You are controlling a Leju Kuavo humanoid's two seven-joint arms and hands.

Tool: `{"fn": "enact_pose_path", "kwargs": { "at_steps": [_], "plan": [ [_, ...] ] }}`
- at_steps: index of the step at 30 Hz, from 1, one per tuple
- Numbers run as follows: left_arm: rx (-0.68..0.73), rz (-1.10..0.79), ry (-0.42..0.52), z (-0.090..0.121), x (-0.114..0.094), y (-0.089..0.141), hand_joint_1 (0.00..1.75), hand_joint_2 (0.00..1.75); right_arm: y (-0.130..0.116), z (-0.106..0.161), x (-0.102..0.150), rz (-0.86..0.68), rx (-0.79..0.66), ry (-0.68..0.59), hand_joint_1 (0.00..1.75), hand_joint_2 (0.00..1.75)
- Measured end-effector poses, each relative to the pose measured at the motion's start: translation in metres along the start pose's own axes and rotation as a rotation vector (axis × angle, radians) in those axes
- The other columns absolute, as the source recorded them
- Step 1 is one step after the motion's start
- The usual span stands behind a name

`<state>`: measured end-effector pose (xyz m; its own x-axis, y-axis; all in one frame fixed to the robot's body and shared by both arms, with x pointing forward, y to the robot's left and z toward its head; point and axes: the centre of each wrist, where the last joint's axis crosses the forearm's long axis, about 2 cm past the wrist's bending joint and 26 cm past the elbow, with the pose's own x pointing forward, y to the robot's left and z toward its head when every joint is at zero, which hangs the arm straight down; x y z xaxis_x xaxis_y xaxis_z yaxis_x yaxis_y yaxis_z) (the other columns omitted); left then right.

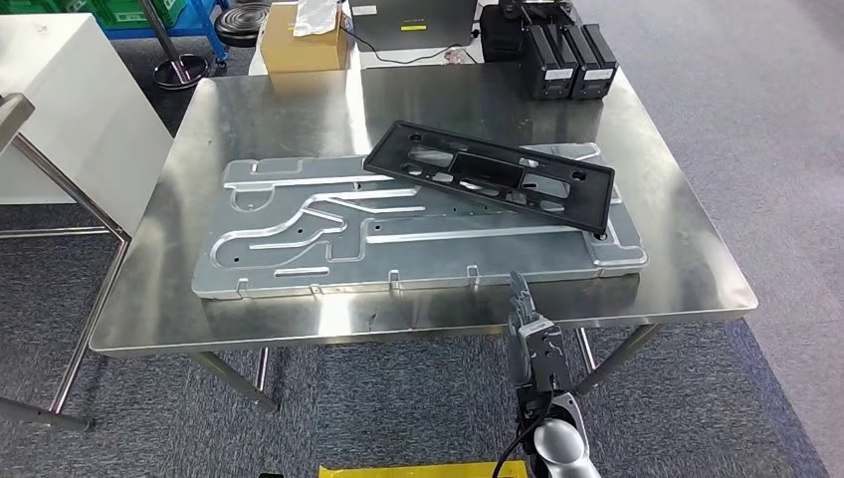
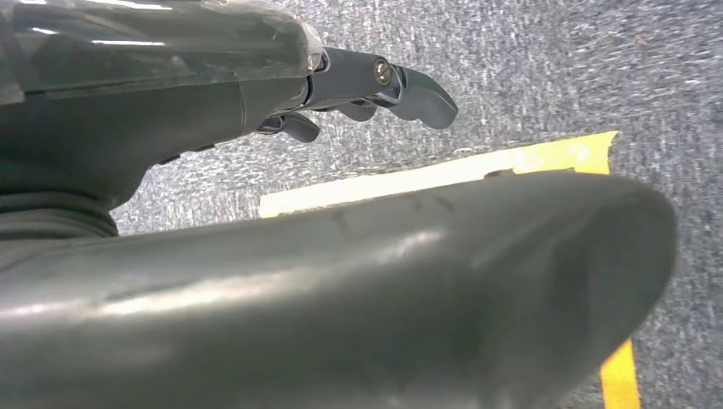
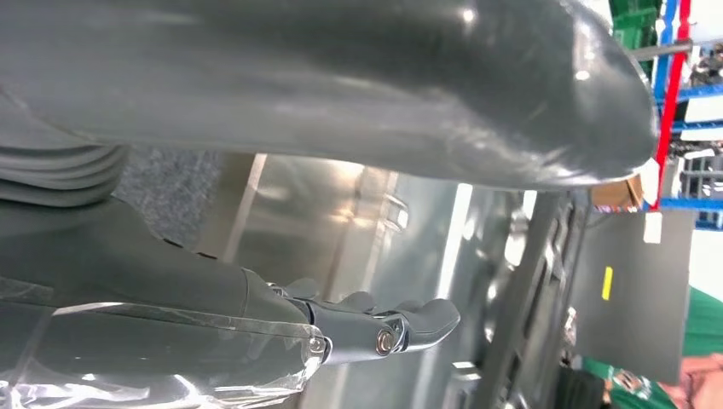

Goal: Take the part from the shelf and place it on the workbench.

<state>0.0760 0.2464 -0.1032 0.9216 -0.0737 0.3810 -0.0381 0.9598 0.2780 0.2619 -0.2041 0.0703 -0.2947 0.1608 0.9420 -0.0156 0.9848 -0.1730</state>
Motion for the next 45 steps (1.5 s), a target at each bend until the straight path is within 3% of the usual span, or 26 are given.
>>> {"fn": "enact_pose_path", "kwargs": {
  "at_steps": [45],
  "plan": [
    [0.012, -0.018, -0.023, -0.004, 0.011, 0.004, 0.0, 0.0, 0.0, -0.003, -0.003, -0.021, 0.023, 0.029, 0.0, 0.0]
  ]
}}
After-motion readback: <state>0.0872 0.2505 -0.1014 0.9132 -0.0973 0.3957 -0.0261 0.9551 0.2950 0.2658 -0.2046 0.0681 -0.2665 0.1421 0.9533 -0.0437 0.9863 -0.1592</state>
